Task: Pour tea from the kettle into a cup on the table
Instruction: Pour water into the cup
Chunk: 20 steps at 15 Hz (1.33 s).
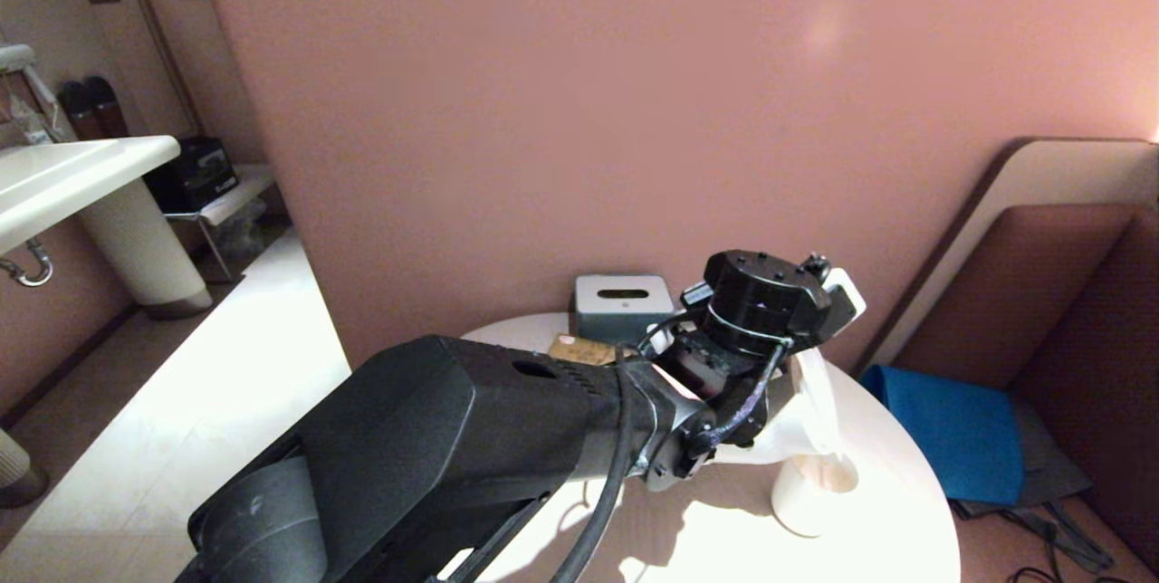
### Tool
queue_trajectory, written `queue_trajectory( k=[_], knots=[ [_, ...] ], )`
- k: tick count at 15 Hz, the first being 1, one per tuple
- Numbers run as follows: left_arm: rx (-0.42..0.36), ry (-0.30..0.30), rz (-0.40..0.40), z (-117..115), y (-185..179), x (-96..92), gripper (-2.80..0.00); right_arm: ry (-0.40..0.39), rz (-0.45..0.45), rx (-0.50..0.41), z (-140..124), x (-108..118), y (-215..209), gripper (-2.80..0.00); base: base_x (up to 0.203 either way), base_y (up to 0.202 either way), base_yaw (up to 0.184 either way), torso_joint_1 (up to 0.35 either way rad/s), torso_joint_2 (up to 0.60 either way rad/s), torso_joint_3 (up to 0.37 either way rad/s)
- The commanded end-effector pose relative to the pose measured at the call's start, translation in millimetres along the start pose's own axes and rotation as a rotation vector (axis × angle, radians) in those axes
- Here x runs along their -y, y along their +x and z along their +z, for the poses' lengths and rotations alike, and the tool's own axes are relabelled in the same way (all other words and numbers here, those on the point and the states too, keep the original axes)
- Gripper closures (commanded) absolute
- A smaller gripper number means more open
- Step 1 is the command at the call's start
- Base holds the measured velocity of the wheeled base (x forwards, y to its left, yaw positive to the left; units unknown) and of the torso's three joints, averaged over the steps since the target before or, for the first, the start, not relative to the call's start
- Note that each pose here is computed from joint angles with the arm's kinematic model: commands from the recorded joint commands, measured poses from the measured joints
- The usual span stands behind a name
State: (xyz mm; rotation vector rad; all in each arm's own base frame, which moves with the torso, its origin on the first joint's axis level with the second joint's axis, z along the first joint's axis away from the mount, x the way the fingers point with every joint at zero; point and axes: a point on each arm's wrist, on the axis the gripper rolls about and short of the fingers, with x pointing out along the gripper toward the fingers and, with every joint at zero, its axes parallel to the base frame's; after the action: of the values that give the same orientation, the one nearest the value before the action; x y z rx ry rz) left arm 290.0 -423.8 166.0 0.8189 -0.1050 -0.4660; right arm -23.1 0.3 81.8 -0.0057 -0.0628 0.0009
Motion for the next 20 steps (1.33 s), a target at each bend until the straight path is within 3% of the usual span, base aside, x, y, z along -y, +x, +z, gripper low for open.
queue_trajectory(
  k=[1,20],
  knots=[
    [0.004,0.011,0.006,0.8,2.0,1.6,0.0,-0.001,0.0,0.0,0.1,0.0,0.1,-2.8,0.0,0.0,0.0,0.0,0.0,0.0],
    [0.01,0.098,0.008,3.0,1.3,1.8,0.0,-0.001,0.0,0.0,0.1,0.0,0.1,-2.8,0.0,0.0,0.0,0.0,0.0,0.0]
  ],
)
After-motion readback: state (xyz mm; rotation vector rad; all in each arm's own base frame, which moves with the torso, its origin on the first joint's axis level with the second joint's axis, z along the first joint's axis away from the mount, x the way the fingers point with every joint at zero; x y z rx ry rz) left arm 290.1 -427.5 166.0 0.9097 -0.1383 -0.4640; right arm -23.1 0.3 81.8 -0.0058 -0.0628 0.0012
